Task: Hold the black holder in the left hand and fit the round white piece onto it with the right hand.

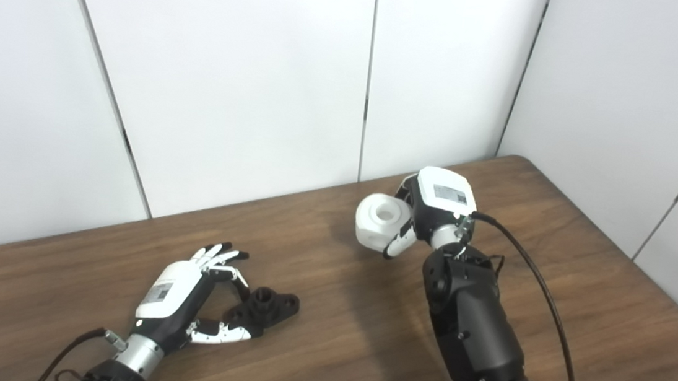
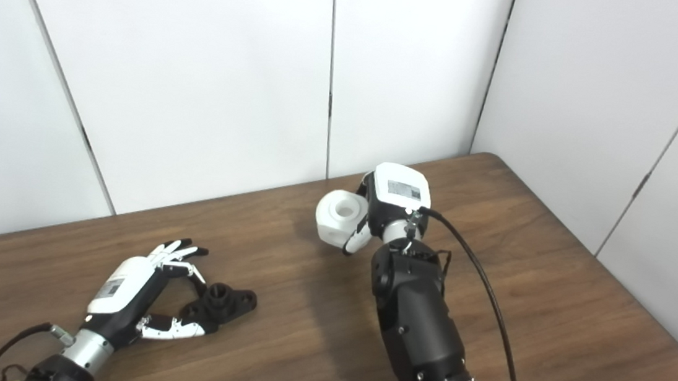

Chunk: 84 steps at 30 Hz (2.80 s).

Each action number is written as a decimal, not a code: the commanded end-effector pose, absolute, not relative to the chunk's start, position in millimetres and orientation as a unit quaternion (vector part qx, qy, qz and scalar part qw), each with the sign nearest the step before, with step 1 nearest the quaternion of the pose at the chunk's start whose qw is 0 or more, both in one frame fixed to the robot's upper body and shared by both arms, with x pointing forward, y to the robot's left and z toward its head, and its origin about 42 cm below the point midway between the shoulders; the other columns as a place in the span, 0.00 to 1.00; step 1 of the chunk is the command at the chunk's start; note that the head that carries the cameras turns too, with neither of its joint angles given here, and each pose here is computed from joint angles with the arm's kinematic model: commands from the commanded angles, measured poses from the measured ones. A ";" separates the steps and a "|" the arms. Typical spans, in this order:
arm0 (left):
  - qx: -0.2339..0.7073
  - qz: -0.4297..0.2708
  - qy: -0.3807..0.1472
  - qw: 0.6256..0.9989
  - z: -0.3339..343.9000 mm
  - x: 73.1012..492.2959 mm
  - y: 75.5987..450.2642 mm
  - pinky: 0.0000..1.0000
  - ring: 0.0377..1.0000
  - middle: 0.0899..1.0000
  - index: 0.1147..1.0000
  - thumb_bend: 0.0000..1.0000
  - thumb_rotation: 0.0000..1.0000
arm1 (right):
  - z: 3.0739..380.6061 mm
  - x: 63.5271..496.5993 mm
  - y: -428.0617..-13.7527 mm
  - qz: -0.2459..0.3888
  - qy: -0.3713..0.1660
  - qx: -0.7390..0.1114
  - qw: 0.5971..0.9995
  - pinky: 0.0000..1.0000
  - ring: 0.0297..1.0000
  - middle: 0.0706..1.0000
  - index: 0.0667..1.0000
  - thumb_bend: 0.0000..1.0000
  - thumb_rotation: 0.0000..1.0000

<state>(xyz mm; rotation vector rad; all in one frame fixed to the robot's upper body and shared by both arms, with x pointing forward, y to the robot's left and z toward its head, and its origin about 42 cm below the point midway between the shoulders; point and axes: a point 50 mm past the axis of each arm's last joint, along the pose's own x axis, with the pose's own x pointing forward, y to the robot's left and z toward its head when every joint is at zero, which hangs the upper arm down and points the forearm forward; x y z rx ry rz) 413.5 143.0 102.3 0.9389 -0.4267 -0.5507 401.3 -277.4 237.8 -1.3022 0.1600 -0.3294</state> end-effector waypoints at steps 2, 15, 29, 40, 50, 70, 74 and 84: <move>0.452 -0.280 -0.116 0.839 45.1 372.7 158.3 1.00 0.97 0.87 0.41 0.52 0.08 | 267.3 401.1 -281.4 -0.164 0.028 -0.589 0.791 0.64 0.66 0.60 0.45 0.52 0.14; 0.462 -0.282 -0.111 0.833 53.2 373.5 138.6 1.00 0.99 0.88 0.41 0.52 0.07 | 298.7 383.1 -267.5 -0.046 -0.019 -0.530 0.847 0.59 0.67 0.65 0.44 0.52 0.14; 0.456 -0.277 -0.111 0.838 58.0 375.4 129.9 1.00 0.99 0.88 0.41 0.52 0.08 | 316.6 381.4 -246.6 0.041 -0.031 -0.518 0.854 0.74 0.74 0.69 0.44 0.52 0.13; 0.456 -0.278 -0.111 0.838 60.0 375.1 119.7 1.00 0.99 0.89 0.41 0.52 0.07 | 314.6 383.3 -224.2 0.071 -0.039 -0.516 0.853 0.70 0.73 0.69 0.44 0.52 0.13; 0.460 -0.275 -0.113 0.837 60.3 374.7 115.6 1.00 0.98 0.89 0.41 0.52 0.07 | 308.2 388.0 -209.7 0.095 -0.052 -0.509 0.854 0.67 0.72 0.69 0.44 0.52 0.13; 0.459 -0.274 -0.117 0.837 62.4 372.9 111.5 1.00 0.98 0.89 0.41 0.52 0.08 | 298.5 397.0 -192.9 0.107 -0.051 -0.497 0.860 0.69 0.72 0.68 0.44 0.52 0.13; 0.456 -0.274 -0.112 0.839 62.2 372.3 111.6 1.00 0.99 0.89 0.41 0.52 0.08 | 296.7 398.4 -192.7 0.113 -0.050 -0.502 0.856 0.68 0.72 0.68 0.44 0.52 0.13; 0.456 -0.272 -0.113 0.840 62.9 372.3 112.7 1.00 0.98 0.89 0.41 0.52 0.08 | 290.3 400.6 -192.7 0.125 -0.042 -0.503 0.854 0.68 0.73 0.68 0.44 0.52 0.13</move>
